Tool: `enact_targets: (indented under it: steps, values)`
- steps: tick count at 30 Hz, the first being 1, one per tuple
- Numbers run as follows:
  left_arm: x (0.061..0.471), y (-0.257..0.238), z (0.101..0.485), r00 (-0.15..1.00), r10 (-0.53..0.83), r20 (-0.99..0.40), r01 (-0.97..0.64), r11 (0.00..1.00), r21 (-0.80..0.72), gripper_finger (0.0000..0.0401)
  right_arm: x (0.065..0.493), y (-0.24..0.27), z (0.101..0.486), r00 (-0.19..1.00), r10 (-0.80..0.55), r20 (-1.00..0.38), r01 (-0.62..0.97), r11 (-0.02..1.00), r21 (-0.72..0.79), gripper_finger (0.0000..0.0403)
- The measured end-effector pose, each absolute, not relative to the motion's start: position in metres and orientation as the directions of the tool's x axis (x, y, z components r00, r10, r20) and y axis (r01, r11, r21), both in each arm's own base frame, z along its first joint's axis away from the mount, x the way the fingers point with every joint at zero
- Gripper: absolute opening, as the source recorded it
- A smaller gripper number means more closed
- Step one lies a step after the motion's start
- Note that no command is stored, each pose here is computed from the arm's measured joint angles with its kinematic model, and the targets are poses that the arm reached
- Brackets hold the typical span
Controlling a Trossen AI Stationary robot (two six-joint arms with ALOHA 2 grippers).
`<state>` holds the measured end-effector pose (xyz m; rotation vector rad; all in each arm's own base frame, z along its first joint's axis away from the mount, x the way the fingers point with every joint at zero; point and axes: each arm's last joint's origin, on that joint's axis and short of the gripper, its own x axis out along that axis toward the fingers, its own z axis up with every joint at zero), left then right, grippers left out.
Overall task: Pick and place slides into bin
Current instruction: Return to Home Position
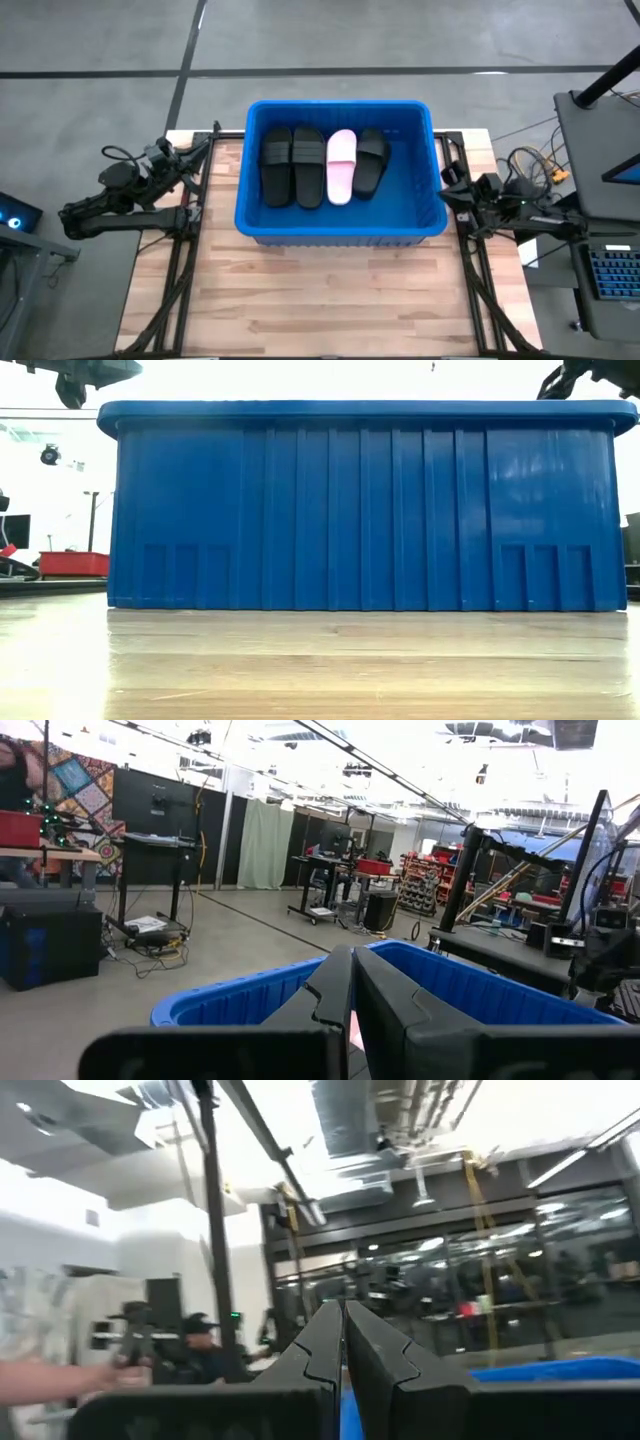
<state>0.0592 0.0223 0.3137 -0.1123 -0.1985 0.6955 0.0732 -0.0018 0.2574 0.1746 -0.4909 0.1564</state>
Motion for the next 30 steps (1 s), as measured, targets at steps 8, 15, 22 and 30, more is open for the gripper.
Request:
enact_targets:
  steps: [8, 15, 22, 30]
  values:
    - [0.059, 0.022, 0.314, 0.749, 0.646, 0.144, -0.625, 0.762, -0.169, 0.0, 0.08, -0.003, 0.226, 0.832, 0.06, 0.552, -0.121, 0.99, 0.074, 0.0008]
    - [0.059, 0.022, 0.314, 0.75, 0.646, 0.144, -0.625, 0.763, -0.169, 0.0, 0.082, -0.003, 0.218, 0.839, 0.063, 0.541, -0.09, 0.996, 0.022, 0.0008]
    - [0.059, 0.022, 0.314, 0.75, 0.646, 0.144, -0.625, 0.763, -0.169, 0.0, 0.089, -0.004, 0.208, 0.901, 0.028, 0.433, -0.038, 0.999, 0.013, 0.0008]
    - [0.059, 0.022, 0.314, 0.755, 0.64, 0.145, -0.619, 0.768, -0.164, 0.0, 0.09, -0.004, 0.206, 0.911, 0.028, 0.411, -0.001, 0.998, -0.067, 0.0008]
